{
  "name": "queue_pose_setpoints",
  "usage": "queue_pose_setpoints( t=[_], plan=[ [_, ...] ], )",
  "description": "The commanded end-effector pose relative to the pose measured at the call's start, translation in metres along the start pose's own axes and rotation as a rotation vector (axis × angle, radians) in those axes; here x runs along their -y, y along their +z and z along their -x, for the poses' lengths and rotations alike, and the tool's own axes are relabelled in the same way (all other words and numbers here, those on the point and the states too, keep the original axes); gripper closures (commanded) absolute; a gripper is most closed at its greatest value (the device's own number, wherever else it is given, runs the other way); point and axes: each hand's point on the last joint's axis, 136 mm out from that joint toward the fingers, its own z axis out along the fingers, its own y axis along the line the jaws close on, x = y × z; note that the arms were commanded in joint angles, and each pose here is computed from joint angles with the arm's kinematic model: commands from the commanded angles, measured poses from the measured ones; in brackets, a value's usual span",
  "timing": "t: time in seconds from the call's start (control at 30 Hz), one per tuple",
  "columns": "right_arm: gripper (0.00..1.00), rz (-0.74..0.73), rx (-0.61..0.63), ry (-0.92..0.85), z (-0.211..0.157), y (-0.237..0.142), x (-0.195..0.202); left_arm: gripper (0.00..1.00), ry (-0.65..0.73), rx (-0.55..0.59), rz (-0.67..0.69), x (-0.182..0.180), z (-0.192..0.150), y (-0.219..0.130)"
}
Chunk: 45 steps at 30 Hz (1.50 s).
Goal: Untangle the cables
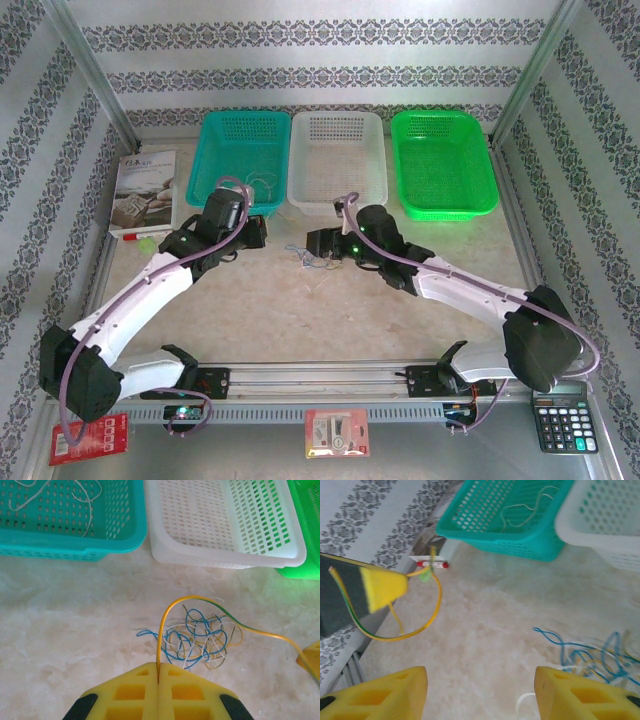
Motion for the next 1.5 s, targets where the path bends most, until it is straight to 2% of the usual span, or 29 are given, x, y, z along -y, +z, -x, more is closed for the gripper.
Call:
queue_pose_setpoints(
  t=[0.0,0.27,0.47,0.67,0.77,0.83,0.97,1.23,1.47],
  plan=[
    [0.39,0.071,0.050,-0.058,0.017,0.007,-0.027,1.00,-0.032,-0.034,-0.042,0.010,-0.012,-0.002],
    [0.35,0.063,0.097,-0.079,0.028,0.023,-0.036,1.00,-0.046,-0.027,-0.087,0.021,-0.010,-0.006],
    [0.34,-0.056,0.193,-0.084,0.061,0.031,-0.015,1.00,-0.055,-0.031,-0.137,0.030,-0.014,-0.011],
    [0.36,-0.065,0.244,-0.043,0.093,0.033,-0.004,1.00,-0.067,-0.024,-0.197,0.038,-0.018,-0.018],
    [0.47,-0.040,0.237,-0.038,0.098,0.035,-0.007,1.00,-0.074,-0.007,-0.220,0.041,-0.018,-0.023],
    [0.61,-0.028,0.230,-0.037,0.098,0.035,-0.009,1.00,-0.074,0.002,-0.232,0.043,-0.018,-0.025],
    [0.99,-0.015,0.224,-0.033,0.098,0.034,-0.011,1.00,-0.078,0.014,-0.247,0.042,-0.021,-0.026],
    [1.00,0.034,0.264,-0.051,0.136,0.012,-0.028,1.00,-0.082,0.062,-0.274,0.032,-0.035,-0.017],
    [1.00,0.057,0.264,-0.057,0.153,0.010,-0.037,1.00,-0.085,0.103,-0.314,0.035,-0.033,-0.014]
  ],
)
